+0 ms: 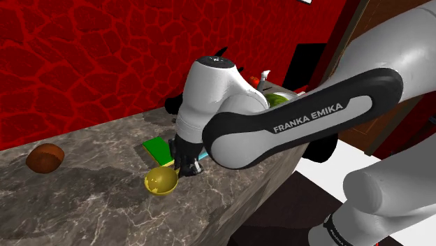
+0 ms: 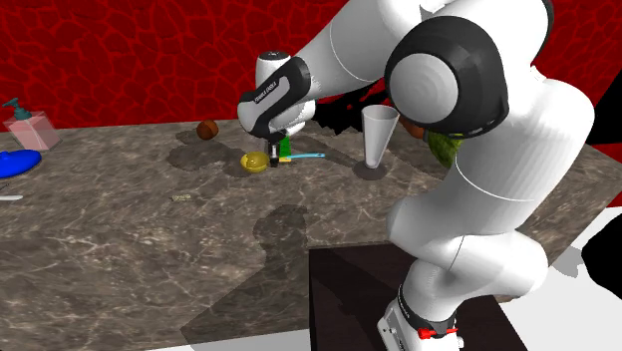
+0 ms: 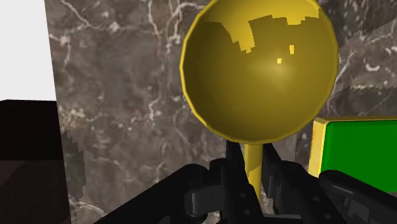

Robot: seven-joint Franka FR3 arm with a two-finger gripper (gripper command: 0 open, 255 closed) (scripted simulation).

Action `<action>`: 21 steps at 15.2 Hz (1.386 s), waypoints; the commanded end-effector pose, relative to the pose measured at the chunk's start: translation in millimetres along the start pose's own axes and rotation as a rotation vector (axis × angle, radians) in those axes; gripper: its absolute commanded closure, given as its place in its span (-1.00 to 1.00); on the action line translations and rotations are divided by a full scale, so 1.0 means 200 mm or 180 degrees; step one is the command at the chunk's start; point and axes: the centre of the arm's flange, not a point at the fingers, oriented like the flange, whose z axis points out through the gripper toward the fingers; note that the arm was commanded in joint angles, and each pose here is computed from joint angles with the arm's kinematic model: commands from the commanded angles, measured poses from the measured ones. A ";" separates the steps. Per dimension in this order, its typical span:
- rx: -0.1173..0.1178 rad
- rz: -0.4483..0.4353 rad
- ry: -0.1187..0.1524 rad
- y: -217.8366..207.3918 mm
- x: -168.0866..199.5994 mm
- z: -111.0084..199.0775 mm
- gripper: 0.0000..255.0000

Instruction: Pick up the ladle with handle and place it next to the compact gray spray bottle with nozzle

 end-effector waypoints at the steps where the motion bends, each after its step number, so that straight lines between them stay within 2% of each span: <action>1: -0.0001 0.0000 -0.0006 -0.01 0.00 -0.06 1.00; 21: -0.0001 0.0000 -0.0006 -0.10 -0.04 -0.57 1.00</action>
